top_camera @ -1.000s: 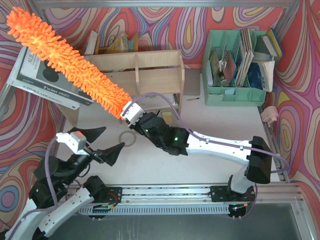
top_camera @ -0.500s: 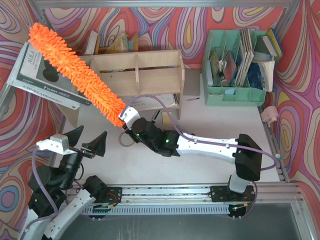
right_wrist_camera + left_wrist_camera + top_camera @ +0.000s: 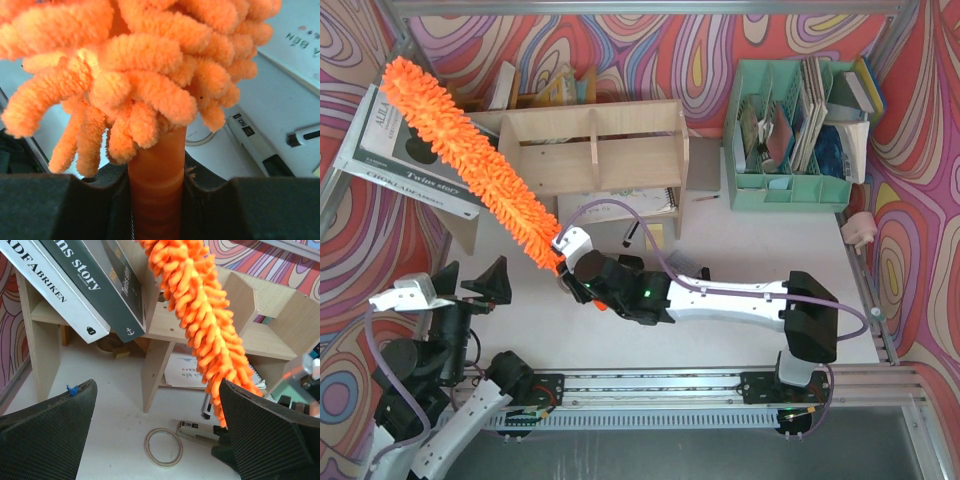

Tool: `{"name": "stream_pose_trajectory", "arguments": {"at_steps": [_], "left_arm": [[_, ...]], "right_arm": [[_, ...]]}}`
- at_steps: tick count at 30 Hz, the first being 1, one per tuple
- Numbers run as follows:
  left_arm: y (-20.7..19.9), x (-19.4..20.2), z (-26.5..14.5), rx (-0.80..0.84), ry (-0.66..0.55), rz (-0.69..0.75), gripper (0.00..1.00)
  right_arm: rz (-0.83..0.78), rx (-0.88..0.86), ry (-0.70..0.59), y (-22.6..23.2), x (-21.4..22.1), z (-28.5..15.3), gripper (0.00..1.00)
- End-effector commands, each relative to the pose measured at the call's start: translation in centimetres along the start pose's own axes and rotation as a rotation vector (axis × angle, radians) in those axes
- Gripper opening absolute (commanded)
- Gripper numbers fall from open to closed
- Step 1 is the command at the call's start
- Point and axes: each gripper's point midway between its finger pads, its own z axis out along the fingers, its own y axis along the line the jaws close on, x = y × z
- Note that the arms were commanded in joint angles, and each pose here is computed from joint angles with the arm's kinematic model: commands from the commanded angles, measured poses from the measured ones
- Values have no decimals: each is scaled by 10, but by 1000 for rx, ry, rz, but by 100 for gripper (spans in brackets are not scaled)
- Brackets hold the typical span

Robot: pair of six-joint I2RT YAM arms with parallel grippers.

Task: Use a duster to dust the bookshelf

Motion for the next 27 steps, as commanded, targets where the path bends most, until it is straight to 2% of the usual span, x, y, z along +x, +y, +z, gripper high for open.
{"name": "stream_pose_trajectory", "arguments": {"at_steps": [1,10,15,20,27], "left_arm": [[5,0,-1,-27,-20,-15,98],[12,-1,-3,-71,-25,-12,98],[13,-2,-4,-75,-27,-18,98],[13,-3,-5,-74,-26,-24,98],[12,-2,-5,-72,-24,-31,98]], "right_arm": [[47,-33,-24,18,-8,7,0],[-70,-44,-62,19,0,6,0],[-223,-47,-121,11,-11,-4,0],[-361,-55,-103,6,-4,-7,0],[-422,17,-102,-9,-4,-8,0]]}}
